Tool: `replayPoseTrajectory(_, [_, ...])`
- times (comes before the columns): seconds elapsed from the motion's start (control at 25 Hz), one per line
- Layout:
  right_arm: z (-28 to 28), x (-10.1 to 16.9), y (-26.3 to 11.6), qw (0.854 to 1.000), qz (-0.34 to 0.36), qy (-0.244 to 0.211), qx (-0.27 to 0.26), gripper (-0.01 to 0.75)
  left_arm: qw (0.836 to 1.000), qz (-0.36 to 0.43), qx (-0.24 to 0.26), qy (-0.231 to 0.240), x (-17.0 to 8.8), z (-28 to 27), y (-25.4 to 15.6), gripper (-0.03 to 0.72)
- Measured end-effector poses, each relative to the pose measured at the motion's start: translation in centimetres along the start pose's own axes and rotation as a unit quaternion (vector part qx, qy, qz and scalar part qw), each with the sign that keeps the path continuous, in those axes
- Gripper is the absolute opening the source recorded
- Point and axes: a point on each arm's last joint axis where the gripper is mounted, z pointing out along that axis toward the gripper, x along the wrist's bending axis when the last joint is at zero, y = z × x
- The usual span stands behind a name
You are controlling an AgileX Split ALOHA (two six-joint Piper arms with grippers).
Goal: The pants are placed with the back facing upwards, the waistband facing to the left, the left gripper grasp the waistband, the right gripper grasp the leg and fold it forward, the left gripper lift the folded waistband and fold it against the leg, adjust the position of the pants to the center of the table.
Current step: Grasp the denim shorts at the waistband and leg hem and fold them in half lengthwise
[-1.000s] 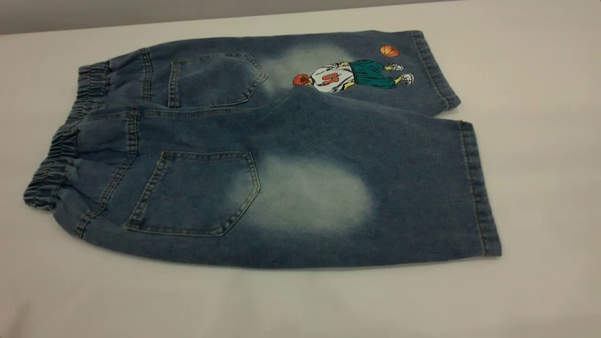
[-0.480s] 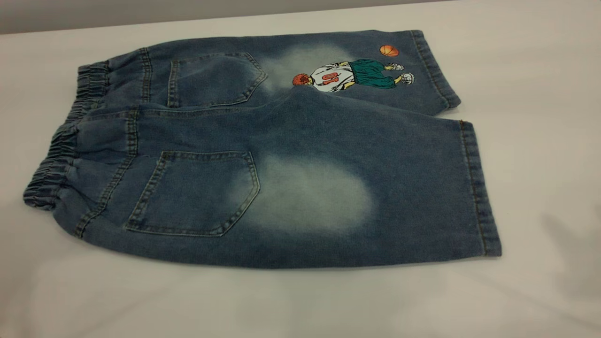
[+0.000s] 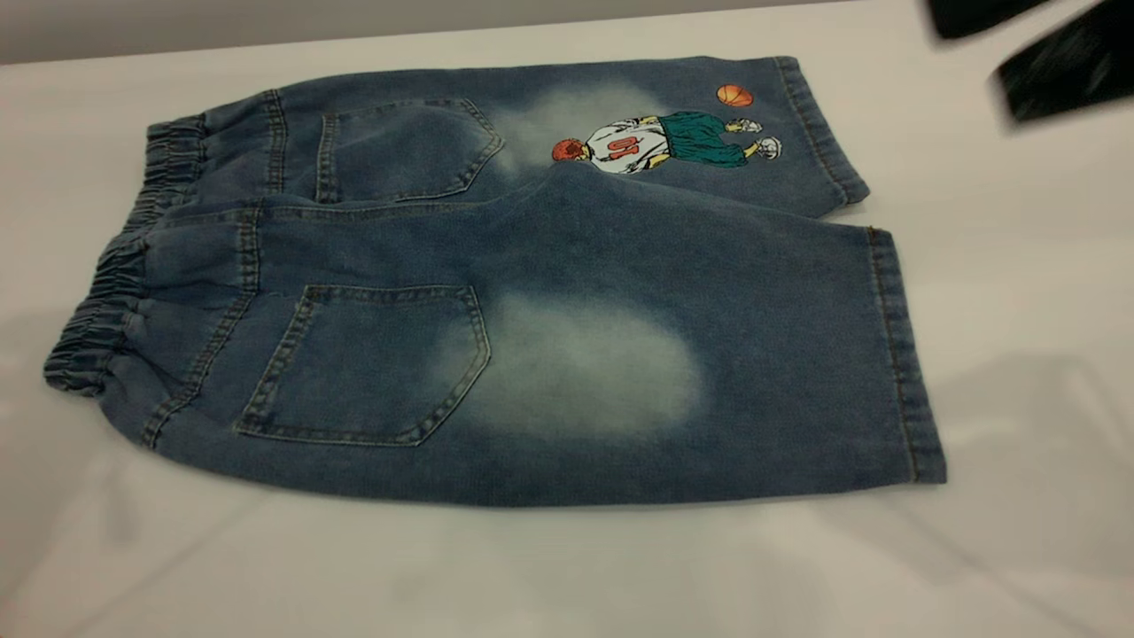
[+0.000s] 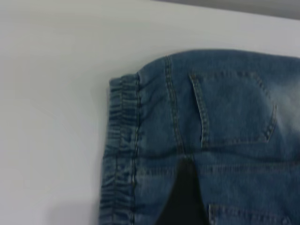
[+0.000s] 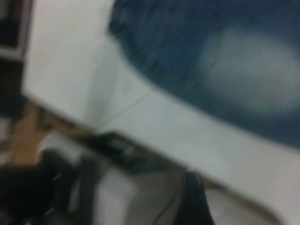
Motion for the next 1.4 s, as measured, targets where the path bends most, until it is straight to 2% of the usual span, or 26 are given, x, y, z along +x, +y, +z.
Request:
replayPoseTrajectory(0.12, [1.7,-1.3,-0.9,0.998,0.036,0.04,0.028,0.437,1.0,0.001,-0.007,0.0,0.0,0.0,0.1,0.539])
replayPoseTrajectory(0.28, [3.6,-3.5,-2.4,0.995,0.08,0.047,0.046,0.437,1.0,0.003,-0.007,0.0,0.0,0.0,0.1,0.539])
replayPoseTrajectory(0.52, [5.5,-5.9,-2.9,0.993,0.105,0.035,0.043,0.437,1.0,0.003,-0.015,-0.001,0.0,0.0,0.3,0.539])
replayPoseTrajectory(0.64, [6.2,-7.1,-2.9,0.992,0.119,0.013,0.039,0.437,1.0,0.003,-0.015,-0.001,0.0,0.0,0.3,0.539])
replayPoseTrajectory(0.96, [8.2,-10.4,-4.2,0.982,0.17,-0.042,0.077,0.437,1.0,0.003,-0.014,-0.001,0.0,0.0,0.3,0.539])
replayPoseTrajectory(1.16, [9.4,-11.4,-5.3,0.975,0.191,-0.025,0.11,0.437,1.0,0.003,-0.015,-0.001,0.0,0.0,0.3,0.539])
replayPoseTrajectory(1.4, [10.4,-12.8,-5.7,0.973,0.205,-0.035,0.097,0.437,1.0,0.003,-0.015,-0.001,0.0,0.0,0.3,0.539])
